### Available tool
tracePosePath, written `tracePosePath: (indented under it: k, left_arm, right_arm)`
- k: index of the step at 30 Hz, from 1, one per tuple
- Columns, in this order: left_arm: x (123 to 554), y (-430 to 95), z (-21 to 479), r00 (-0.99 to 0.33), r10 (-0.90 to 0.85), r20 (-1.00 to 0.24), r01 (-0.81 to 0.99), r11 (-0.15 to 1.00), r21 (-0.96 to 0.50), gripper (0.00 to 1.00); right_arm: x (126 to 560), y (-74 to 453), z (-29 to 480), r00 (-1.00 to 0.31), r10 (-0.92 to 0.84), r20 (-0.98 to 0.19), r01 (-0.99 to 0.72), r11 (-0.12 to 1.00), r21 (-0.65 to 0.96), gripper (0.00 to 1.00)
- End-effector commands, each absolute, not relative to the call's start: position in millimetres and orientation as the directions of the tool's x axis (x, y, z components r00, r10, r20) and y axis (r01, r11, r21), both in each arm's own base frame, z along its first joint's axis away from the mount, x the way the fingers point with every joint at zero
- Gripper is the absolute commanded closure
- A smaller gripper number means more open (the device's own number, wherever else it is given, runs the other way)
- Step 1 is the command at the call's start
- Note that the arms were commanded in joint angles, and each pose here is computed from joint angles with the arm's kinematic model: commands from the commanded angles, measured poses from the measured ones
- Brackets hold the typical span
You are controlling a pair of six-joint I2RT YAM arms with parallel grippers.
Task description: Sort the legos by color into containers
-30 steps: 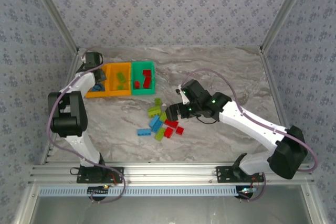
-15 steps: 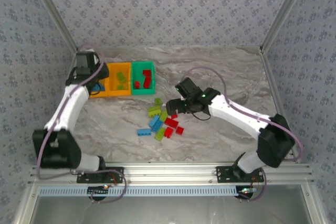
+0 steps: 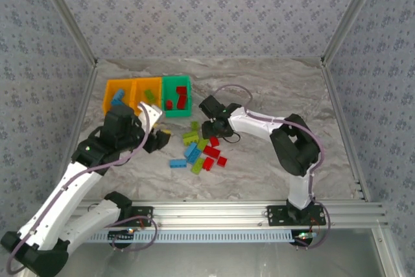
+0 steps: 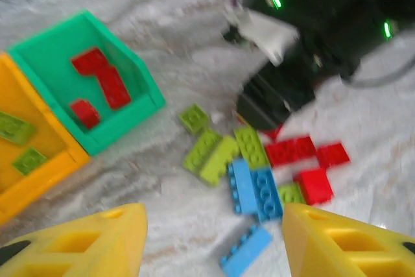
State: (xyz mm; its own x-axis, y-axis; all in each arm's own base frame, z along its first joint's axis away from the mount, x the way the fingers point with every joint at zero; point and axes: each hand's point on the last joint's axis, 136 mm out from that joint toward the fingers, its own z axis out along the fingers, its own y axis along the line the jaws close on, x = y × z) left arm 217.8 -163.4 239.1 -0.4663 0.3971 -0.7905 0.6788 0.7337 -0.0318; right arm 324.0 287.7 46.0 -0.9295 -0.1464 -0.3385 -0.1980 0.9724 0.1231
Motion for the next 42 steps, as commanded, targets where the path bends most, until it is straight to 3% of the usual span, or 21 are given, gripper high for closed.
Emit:
tracePosePath:
  k: [1,9,15,18,23,29,34,42]
  left_arm:
    - [199,-181,225,-0.424,0.462,-0.779,0.787,0.614,-0.065,0.35]
    - [200,-182,218,-0.438,0.475,-0.763,0.791,0.608,-0.076,0.22]
    - [210,-175,230,-0.397,0.439,-0.806,0.755,0.656,-0.014,0.11]
    - [219,-165,234,-0.391,0.408,-0.825,0.701,0.713,0.02,0.01]
    - [235,-141,235,-0.433,0.362,-0.826,0.584,0.811,0.049,0.01]
    - [246,-126,233,-0.455,0.324,-0.83,0.514,0.856,0.052,0.01]
    - [246,-129,229,-0.466,0.321,-0.824,0.524,0.851,0.036,0.01]
    - [246,-129,224,-0.482,0.334,-0.81,0.525,0.85,0.038,0.01]
  right_arm:
    - [335,284,37,-0.936,-0.108,-0.334,-0.152,0.983,0.105,0.43]
    - [334,272,40,-0.938,-0.07,-0.339,-0.108,0.989,0.096,0.67]
    - [345,296,123,-0.831,-0.06,-0.553,-0.207,0.956,0.207,0.73]
    - [351,330,172,-0.758,-0.037,-0.652,-0.311,0.898,0.311,0.73]
    - [378,381,214,-0.613,-0.004,-0.79,-0.418,0.85,0.32,0.7]
    - [428,417,215,-0.501,0.008,-0.866,-0.423,0.87,0.253,0.72]
    - [460,443,192,-0.481,-0.026,-0.877,-0.425,0.881,0.207,0.71]
    - [479,458,185,-0.501,-0.049,-0.864,-0.41,0.893,0.188,0.52]
